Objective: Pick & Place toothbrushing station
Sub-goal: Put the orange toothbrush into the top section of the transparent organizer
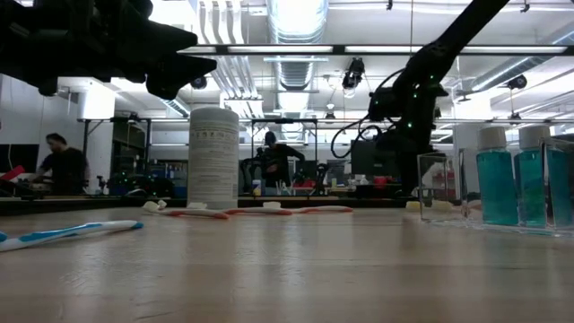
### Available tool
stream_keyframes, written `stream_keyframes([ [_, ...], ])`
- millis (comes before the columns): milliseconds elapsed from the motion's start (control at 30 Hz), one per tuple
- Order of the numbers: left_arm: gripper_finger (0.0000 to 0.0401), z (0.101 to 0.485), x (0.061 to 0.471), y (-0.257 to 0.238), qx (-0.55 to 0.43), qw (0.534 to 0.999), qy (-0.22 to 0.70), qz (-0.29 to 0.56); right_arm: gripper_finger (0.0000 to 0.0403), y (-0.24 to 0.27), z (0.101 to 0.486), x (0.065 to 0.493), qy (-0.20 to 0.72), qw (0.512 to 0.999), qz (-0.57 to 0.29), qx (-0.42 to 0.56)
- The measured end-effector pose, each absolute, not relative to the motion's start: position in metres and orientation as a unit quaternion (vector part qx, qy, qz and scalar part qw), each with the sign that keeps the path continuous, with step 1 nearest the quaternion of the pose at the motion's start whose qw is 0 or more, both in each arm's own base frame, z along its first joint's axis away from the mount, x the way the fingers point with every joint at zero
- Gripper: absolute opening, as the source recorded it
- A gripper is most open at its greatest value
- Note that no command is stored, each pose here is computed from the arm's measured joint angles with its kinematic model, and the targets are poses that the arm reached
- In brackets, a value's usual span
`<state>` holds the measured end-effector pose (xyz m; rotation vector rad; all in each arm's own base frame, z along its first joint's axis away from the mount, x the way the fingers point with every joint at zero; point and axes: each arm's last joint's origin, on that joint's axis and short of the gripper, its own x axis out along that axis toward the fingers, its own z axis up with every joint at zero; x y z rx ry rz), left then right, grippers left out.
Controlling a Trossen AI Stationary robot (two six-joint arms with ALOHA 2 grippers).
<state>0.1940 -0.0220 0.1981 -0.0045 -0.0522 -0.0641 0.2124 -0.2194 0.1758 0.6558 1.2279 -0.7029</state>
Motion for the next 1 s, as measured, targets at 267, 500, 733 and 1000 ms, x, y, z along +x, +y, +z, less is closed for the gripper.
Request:
stream_keyframes([
  [267, 0.0319, 0.198, 0.194, -0.022, -0.002, 0.999, -0.026, -0.032, 0.0063, -0.213, 0.171, 0.206, 0.578, 0.711, -0.3, 0.266],
  [500, 0.0319, 0.198, 0.194, -0.022, -0.002, 0.999, -0.026, -0.032, 0.0063, -0.213, 0.168, 0.203, 0.594, 0.703, -0.308, 0.24],
  [733, 0.0319, 0.198, 0.194, -0.022, -0.002, 0.999, -0.026, -0.032, 0.0063, -0.217, 0.168, 0.199, 0.599, 0.704, -0.309, 0.224],
  [1000, 0.0319, 0.198, 0.194, -0.022, -0.002, 0.999, -0.026, -0.032, 0.0063, -0.217, 0.168, 0.2, 0.598, 0.715, -0.287, 0.219],
])
